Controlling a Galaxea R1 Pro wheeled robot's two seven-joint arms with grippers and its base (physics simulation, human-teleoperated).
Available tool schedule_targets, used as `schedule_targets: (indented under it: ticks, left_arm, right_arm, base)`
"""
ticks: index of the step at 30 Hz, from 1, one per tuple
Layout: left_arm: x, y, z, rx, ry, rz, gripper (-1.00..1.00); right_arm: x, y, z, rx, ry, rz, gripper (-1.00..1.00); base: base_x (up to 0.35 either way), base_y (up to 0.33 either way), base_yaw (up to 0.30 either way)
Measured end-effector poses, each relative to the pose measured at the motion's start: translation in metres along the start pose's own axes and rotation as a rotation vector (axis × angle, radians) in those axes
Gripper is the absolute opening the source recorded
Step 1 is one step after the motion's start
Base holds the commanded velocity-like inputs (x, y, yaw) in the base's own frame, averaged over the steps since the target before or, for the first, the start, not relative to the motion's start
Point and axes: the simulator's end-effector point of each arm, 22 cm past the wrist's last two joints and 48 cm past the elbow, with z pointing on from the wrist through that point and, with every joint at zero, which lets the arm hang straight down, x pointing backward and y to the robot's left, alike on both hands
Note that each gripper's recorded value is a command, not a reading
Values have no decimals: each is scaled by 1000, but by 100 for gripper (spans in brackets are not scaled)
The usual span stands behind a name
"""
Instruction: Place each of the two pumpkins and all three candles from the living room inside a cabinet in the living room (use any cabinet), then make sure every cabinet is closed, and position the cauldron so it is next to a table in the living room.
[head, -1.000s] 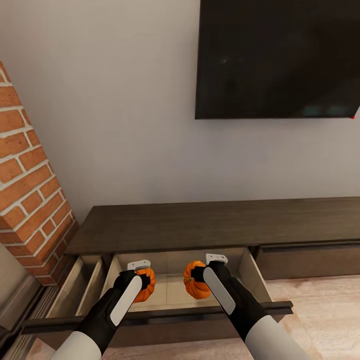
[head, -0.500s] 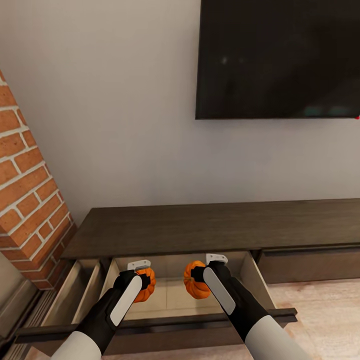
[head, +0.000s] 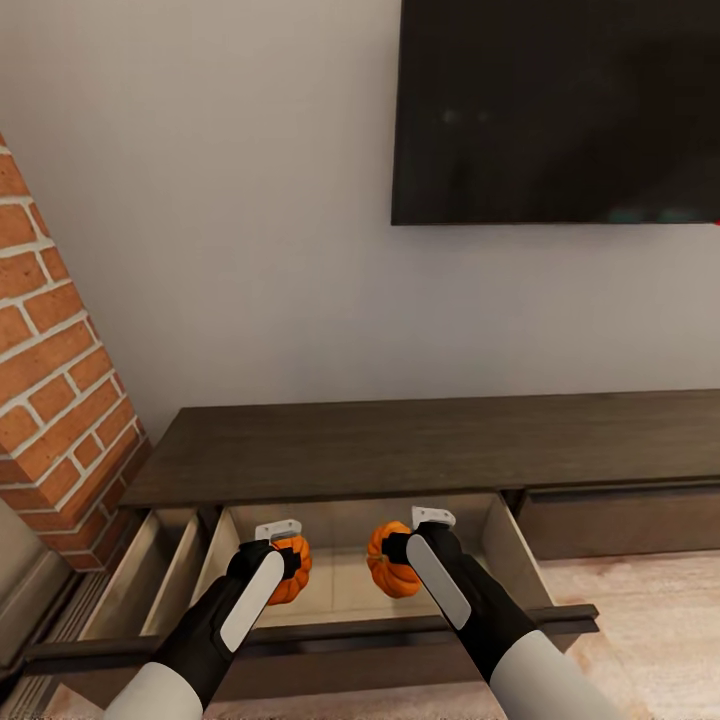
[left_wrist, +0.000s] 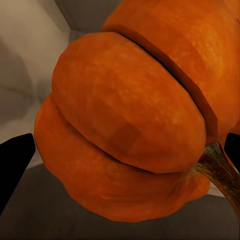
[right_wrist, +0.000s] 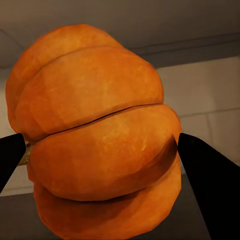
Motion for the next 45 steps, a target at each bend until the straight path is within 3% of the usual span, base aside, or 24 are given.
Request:
schedule_targets:
  ticks: [11,28,37,45]
  left_arm:
    - [18,-1,19,2,1,3,-100]
    - [18,-4,18,5,-1,14,-100]
    - [24,-9,19,19,16,10,-100]
    - [29,-13,20,20,26,16,-100]
  right_arm:
    - [17,-2,18,0,0,0,-100]
    - [17,-2,18,0,-1,0,-100]
    - [27,-14,32,37,46,-10,-100]
    - [25,-9,33,36,25,-28,-100]
  base:
    - [0,0,0]
    - [79,13,0]
    - [8,0,0]
    - [0,0,0]
